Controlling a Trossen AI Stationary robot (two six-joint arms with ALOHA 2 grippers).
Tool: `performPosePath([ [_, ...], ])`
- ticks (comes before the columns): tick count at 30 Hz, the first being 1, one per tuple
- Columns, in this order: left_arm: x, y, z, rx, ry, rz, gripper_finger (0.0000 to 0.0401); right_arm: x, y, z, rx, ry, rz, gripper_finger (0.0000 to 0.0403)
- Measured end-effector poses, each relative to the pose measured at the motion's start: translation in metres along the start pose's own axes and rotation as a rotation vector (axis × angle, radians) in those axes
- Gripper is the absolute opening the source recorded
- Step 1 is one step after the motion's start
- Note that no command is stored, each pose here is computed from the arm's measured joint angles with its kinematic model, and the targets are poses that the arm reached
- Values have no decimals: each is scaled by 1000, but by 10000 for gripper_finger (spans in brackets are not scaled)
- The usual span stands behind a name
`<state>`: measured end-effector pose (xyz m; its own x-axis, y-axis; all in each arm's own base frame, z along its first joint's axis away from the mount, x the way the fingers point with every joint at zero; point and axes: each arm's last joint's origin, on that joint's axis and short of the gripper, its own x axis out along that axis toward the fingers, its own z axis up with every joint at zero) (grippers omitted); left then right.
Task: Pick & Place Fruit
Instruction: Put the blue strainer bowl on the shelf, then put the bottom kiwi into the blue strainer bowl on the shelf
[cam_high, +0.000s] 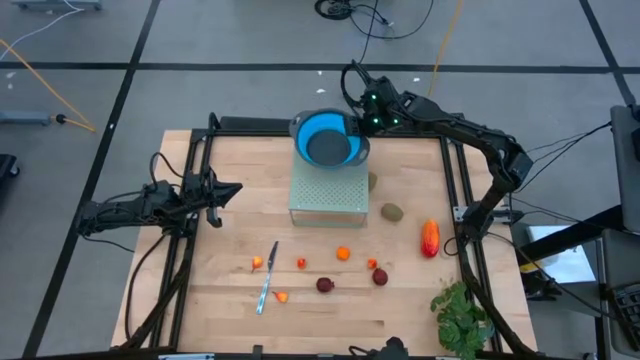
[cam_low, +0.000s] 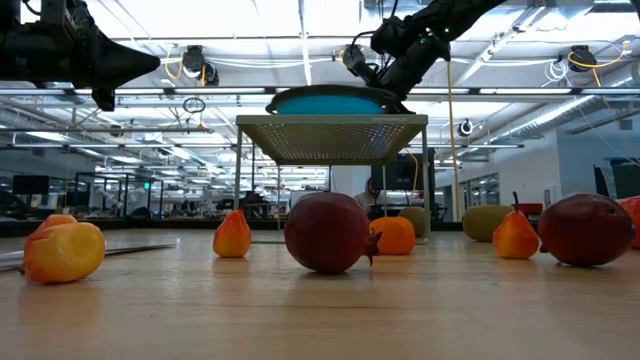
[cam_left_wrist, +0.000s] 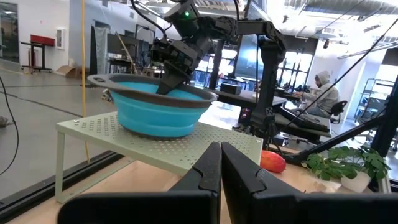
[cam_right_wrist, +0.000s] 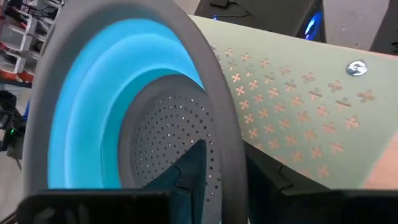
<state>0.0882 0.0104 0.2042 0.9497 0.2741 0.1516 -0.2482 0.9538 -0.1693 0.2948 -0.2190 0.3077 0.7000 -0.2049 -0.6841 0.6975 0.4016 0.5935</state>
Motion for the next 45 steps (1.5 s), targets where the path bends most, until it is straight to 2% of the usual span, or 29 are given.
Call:
performPosePath([
  [6, 0, 0, 0, 0, 0, 0, 10, -12, 4, 1, -25, -31, 7, 78],
  [23, 0, 0, 0, -1, 0, -1, 10, -20, 1, 4, -58, -83, -40, 75],
  [29, 0, 0, 0, 0, 1, -1, 10, -42, 6, 6, -77, -156, -28, 75],
  [32, 0, 0, 0, 0, 1, -1, 10, -57, 9, 5, -97, -216, -57, 75],
  [38, 0, 0, 0, 0, 0, -1, 10, -92, 20, -2, -264, -295, -48, 61],
  [45, 0, 0, 0, 3, 1, -1, 10, -124, 35, -31, -423, -243, -26, 15],
])
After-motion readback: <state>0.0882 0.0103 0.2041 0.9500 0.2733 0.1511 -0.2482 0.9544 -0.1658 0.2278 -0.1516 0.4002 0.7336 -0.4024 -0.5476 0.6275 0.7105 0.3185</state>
